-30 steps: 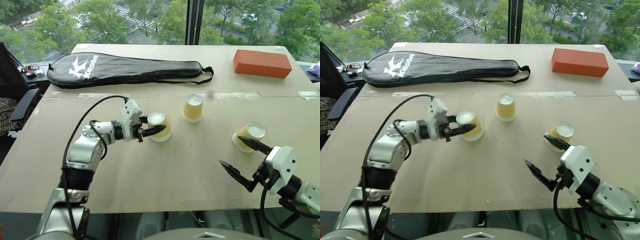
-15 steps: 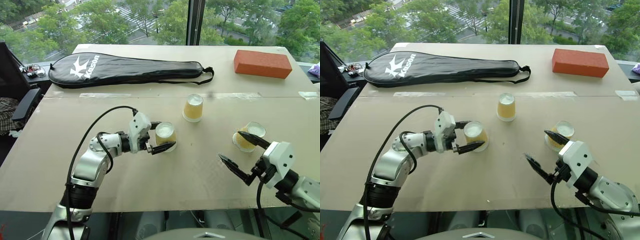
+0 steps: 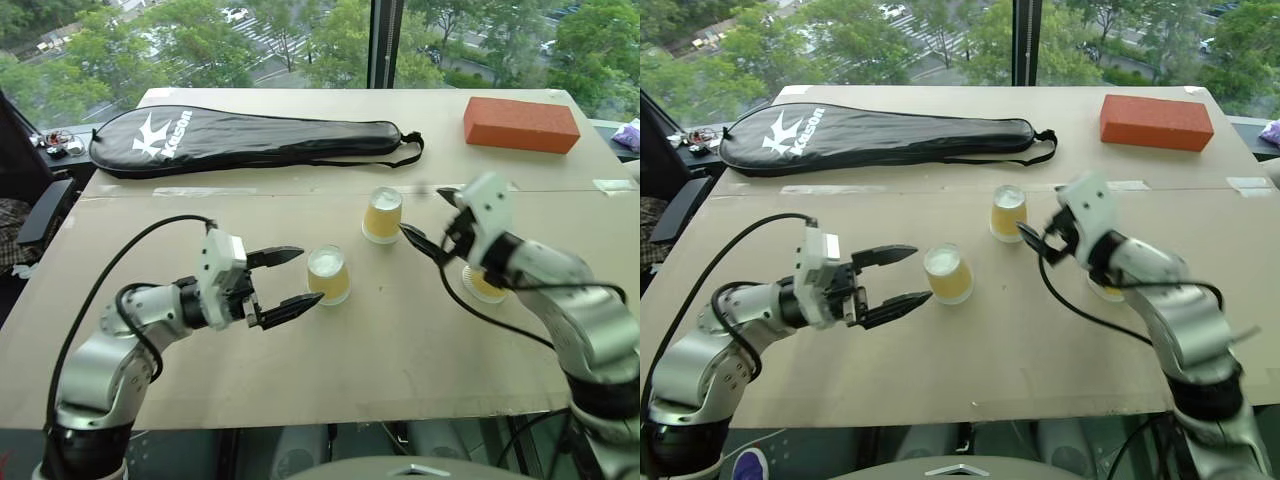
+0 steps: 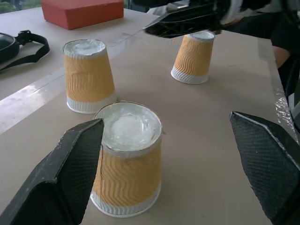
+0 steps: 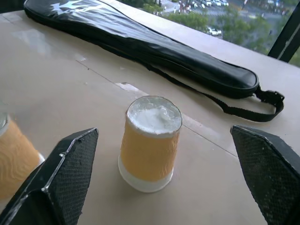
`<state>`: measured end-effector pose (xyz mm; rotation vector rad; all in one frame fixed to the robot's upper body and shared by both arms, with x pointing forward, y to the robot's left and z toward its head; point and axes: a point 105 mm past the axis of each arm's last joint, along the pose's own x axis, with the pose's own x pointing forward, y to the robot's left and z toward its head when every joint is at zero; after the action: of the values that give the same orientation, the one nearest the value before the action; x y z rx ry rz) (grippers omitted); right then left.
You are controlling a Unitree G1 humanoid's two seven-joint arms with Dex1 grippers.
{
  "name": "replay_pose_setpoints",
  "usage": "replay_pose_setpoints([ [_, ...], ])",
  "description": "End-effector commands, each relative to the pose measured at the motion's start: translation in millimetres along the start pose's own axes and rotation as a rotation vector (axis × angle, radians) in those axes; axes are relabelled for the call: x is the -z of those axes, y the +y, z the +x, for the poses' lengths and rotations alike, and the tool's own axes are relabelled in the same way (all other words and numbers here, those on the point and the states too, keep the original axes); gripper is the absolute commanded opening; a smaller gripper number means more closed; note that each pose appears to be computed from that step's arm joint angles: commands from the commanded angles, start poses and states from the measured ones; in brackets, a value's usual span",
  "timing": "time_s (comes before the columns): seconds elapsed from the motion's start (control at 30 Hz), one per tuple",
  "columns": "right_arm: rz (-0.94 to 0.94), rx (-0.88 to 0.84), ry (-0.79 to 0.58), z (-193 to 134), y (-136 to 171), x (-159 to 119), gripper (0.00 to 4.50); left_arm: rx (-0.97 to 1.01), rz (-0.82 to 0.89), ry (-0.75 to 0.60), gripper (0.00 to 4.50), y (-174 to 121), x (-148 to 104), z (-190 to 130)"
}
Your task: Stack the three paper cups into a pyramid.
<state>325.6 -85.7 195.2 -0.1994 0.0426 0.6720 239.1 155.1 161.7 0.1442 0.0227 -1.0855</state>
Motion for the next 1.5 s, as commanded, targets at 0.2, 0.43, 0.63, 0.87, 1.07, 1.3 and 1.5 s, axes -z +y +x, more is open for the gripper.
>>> replay_pose_setpoints([
  [0.2, 0.092, -0.073, 0.103, 34.6, -0.2, -11.6, 4.5, 0.034, 0.021, -0.064, 4.41, -17.5, -18.9, -20.1],
  [0.43, 0.096, -0.123, 0.175, 59.0, 1.1, -0.4, 4.5, 0.042, -0.008, -0.075, 4.41, -26.0, -19.1, -30.5],
  [0.63, 0.087, -0.142, 0.188, 74.6, -2.4, 6.5, 3.94, 0.035, -0.023, -0.079, 4.5, -30.2, -16.1, -30.1],
  [0.87, -0.017, -0.192, 0.105, 65.3, -10.5, -9.1, 2.19, 0.041, -0.061, -0.082, 4.5, -34.9, -14.4, -28.8],
  [1.07, -0.119, -0.277, -0.044, 11.5, -26.8, -69.0, 2.19, -0.025, -0.055, -0.089, 4.5, -27.9, -4.6, -32.1],
  [1.3, -0.165, -0.473, 0.067, -42.6, 15.1, -44.8, 2.19, 0.081, -0.108, -0.12, 4.5, -34.2, -7.5, -46.9],
  [1.5, -0.126, -0.467, 0.096, -35.4, 38.1, -19.1, 2.19, 0.093, -0.101, -0.082, 4.5, -33.1, -0.4, -56.2],
])
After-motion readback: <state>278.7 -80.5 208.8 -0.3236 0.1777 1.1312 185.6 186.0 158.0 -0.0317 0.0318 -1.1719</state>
